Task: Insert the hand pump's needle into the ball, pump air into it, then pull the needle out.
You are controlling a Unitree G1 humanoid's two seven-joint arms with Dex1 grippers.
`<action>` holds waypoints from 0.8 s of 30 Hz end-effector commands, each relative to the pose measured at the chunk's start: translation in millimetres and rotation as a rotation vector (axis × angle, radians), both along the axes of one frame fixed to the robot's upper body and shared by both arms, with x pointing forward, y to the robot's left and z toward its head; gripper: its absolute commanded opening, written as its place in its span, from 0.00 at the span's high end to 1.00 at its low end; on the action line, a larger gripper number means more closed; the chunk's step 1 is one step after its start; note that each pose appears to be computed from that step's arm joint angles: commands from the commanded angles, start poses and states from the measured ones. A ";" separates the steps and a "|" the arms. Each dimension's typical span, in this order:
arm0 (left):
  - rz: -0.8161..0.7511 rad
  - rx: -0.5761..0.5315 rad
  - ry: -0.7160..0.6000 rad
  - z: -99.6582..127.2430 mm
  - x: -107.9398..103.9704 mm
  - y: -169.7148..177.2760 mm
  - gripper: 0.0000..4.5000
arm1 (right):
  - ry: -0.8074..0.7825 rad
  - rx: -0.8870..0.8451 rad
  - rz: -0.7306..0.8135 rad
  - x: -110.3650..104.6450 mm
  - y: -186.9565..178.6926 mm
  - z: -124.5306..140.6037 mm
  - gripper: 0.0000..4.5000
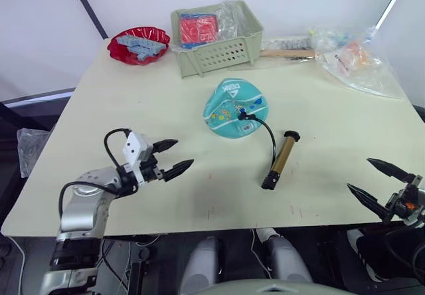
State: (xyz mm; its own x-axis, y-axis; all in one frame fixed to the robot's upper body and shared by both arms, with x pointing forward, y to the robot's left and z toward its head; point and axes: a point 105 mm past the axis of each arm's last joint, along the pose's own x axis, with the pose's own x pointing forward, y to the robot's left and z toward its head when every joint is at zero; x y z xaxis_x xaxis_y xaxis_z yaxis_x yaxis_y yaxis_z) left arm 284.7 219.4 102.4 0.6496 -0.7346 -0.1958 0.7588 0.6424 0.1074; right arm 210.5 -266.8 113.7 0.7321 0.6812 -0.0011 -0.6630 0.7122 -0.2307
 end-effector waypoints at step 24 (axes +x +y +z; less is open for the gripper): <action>-0.104 0.034 0.110 4.5 -33.9 -56.4 0.02 | -0.024 -0.020 0.166 -13.9 7.9 23.7 0.00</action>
